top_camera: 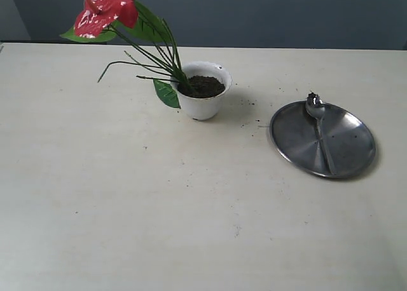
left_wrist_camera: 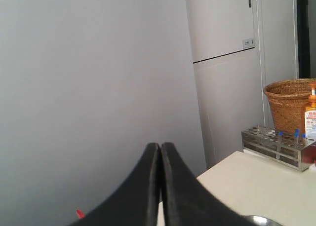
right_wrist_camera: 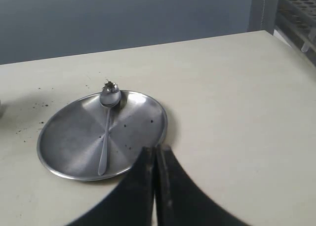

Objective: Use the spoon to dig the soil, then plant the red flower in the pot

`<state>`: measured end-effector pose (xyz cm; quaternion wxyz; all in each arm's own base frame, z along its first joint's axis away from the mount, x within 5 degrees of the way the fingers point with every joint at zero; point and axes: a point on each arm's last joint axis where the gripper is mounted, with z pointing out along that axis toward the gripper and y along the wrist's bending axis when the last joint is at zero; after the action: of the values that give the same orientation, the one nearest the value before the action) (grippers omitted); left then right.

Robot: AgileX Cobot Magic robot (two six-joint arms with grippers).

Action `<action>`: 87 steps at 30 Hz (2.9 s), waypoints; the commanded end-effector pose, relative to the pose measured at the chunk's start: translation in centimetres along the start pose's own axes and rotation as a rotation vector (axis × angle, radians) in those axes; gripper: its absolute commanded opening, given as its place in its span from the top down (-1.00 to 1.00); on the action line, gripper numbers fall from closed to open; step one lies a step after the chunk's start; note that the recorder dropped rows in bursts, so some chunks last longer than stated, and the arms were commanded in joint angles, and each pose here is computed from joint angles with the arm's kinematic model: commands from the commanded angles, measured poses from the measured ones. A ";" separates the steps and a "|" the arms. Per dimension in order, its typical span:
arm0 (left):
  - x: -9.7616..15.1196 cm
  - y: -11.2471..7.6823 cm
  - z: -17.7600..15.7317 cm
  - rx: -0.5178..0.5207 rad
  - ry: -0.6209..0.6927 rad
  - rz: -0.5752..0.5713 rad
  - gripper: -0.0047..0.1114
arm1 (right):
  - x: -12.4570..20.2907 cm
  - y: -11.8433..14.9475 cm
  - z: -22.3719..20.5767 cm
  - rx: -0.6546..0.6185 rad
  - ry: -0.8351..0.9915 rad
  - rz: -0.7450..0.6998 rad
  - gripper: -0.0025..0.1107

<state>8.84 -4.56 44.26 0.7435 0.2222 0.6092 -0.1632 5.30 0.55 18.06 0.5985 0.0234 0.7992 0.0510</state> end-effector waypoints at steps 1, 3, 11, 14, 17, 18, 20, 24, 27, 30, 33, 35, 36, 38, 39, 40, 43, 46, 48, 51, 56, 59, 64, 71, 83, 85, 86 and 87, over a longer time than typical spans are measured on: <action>0.0 -0.2 -0.1 0.010 -0.004 0.046 0.91 | 0.0 0.0 0.0 0.004 -0.013 -0.001 0.96; -0.1 -0.1 -0.1 0.000 -0.007 0.098 0.91 | 0.0 0.0 0.0 0.004 -0.013 -0.001 0.96; -0.3 1.0 -0.2 -0.132 -0.021 0.283 0.91 | 0.0 0.0 0.0 0.004 -0.013 -0.001 0.96; -0.2 1.7 -0.6 -0.236 -0.030 0.280 0.91 | 0.0 0.0 0.0 0.004 -0.013 -0.001 0.96; 0.7 2.1 -1.6 -0.350 -0.031 0.262 0.91 | 0.0 0.0 0.0 0.004 -0.013 -0.001 0.96; 1.4 2.1 -2.0 -0.389 -0.025 0.247 0.91 | 0.0 0.0 0.0 0.004 -0.013 -0.001 0.96; 2.8 2.3 -2.9 -0.463 -0.012 0.210 0.91 | 0.0 0.0 0.0 0.004 -0.013 -0.001 0.96; 7.1 2.3 -4.4 -0.585 0.044 0.123 0.91 | 0.0 0.0 0.0 0.004 -0.013 -0.001 0.96; 10.0 2.3 -5.4 -0.674 0.072 0.062 0.91 | 0.0 0.0 0.0 0.004 -0.013 -0.001 0.96; 11.9 2.3 -6.1 -0.730 0.075 -0.002 0.91 | 0.0 0.0 0.0 0.004 -0.013 -0.001 0.96; 12.0 2.0 -6.6 -0.747 0.041 -0.035 0.91 | 0.0 0.0 0.0 0.004 -0.013 -0.001 0.96; 11.9 1.8 -6.7 -0.750 0.028 -0.025 0.91 | 0.0 0.0 0.0 0.005 -0.013 -0.004 0.96; 11.8 1.8 -6.8 -0.757 0.026 -0.020 0.91 | 0.0 0.0 0.0 0.005 -0.013 -0.004 0.96; 11.8 1.9 -6.9 -0.776 0.022 -0.018 0.91 | 0.0 0.0 0.0 0.005 -0.013 -0.004 0.96; 11.8 2.0 -7.0 -0.785 0.020 -0.017 0.91 | 0.0 0.0 0.0 0.005 -0.013 -0.004 0.96; 11.7 2.0 -7.0 -0.788 0.017 -0.016 0.91 | 0.0 0.0 0.0 0.005 -0.013 -0.004 0.96; 11.4 2.1 -7.1 -0.804 0.006 -0.010 0.91 | 0.0 0.0 0.0 0.005 -0.013 -0.004 0.96; 10.7 2.1 -7.2 -0.812 -0.012 0.001 0.91 | 0.0 0.0 0.0 0.005 -0.013 -0.004 0.96; 10.6 2.1 -7.3 -0.824 -0.019 -0.002 0.91 | 0.0 0.0 0.0 0.005 -0.013 -0.004 0.96; 10.4 2.5 -7.8 -0.890 -0.054 -0.022 0.91 | 0.0 0.0 0.0 0.005 -0.013 -0.004 0.96; 9.8 2.7 -9.0 -1.010 -0.172 -0.110 0.91 | 0.0 0.0 0.0 0.004 -0.013 -0.002 0.96; 9.6 2.8 -9.7 -1.064 -0.240 -0.153 0.91 | 0.0 0.0 0.0 0.004 -0.013 -0.002 0.96; 9.6 2.8 -10.3 -1.100 -0.329 -0.285 0.91 | 0.0 0.0 0.0 0.004 -0.013 -0.002 0.96; 10.3 2.6 -9.8 -1.065 -0.193 -0.245 0.91 | 0.0 0.0 0.0 0.004 -0.013 -0.002 0.96; 12.2 0.7 -9.3 -0.909 0.163 -0.051 0.91 | 0.0 0.0 0.0 0.005 -0.013 -0.004 0.96; 12.7 0.6 -9.3 -0.904 0.216 -0.084 0.91 | 0.0 0.0 0.0 0.005 -0.013 -0.004 0.96; 13.1 0.6 -9.3 -0.900 0.251 -0.102 0.91 | 0.0 0.0 0.0 0.005 -0.013 -0.004 0.96; 13.3 0.5 -9.4 -0.900 0.280 -0.108 0.91 | 0.0 0.0 0.0 0.005 -0.013 -0.004 0.96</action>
<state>4.14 1.45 30.41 0.6930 -0.1368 0.6981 0.1170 5.30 0.55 18.06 0.5985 0.0234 0.7992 0.0510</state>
